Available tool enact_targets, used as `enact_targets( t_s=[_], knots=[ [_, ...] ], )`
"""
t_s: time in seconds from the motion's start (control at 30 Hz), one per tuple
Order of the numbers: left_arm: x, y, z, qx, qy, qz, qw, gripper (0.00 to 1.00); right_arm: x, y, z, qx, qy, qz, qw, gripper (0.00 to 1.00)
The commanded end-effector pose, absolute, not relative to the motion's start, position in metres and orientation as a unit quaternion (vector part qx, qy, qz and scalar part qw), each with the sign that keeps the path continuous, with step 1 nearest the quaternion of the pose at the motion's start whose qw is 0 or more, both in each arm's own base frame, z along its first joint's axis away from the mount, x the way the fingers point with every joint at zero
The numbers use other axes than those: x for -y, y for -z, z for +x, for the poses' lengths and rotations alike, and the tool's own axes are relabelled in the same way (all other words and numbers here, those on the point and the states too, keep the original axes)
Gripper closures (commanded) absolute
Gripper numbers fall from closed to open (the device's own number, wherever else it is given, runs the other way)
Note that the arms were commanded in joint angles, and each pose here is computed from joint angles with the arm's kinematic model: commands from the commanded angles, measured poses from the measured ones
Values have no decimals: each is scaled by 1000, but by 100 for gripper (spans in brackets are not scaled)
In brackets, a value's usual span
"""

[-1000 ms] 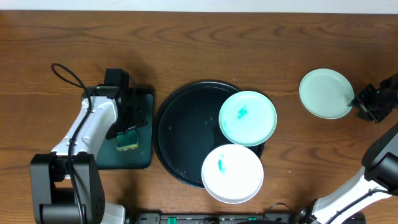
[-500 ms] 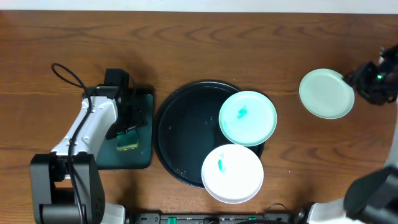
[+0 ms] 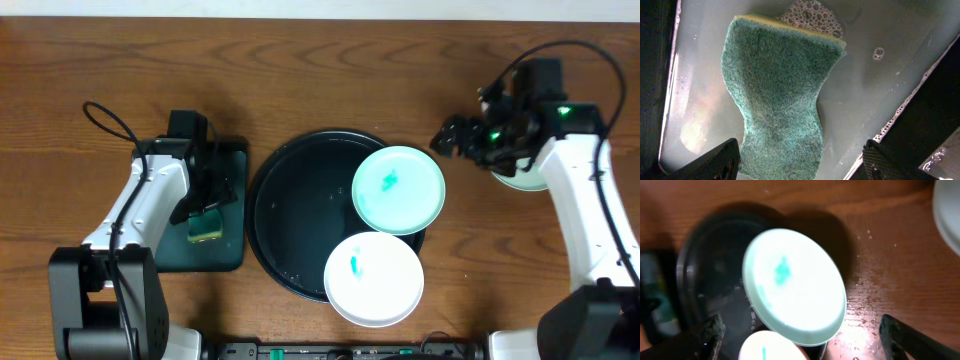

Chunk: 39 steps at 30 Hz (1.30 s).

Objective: Clean dirty plates on tray and stack at the side
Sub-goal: 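Carry the mint plate to the right side of the table with right gripper, then lower the plate onto the table at right and open the right gripper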

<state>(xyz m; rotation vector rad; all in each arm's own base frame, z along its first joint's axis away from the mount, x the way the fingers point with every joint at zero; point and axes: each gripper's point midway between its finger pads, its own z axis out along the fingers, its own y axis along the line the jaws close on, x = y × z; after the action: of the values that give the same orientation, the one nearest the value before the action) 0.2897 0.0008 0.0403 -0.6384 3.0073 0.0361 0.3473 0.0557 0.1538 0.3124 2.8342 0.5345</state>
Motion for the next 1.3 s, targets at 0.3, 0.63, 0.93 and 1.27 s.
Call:
enact_targets(
  t_s=[0.3, 0.63, 0.93, 1.27],
  knots=[
    [-3, -38, 285, -977, -16, -209, 28, 21, -56, -58, 309, -977, -145, 141, 60, 45],
    [-3, -38, 285, -977, -16, -209, 28, 21, -56, -35, 297, -975, -143, 162, 53, 61],
    [-3, -38, 285, -977, -16, -209, 27, 21, -56, -18, 297, -970, -149, 179, 70, 99],
    [-3, -38, 285, -977, -16, -209, 28, 21, -78, -39, 317, -967, -203, 114, 106, 98]
  ],
)
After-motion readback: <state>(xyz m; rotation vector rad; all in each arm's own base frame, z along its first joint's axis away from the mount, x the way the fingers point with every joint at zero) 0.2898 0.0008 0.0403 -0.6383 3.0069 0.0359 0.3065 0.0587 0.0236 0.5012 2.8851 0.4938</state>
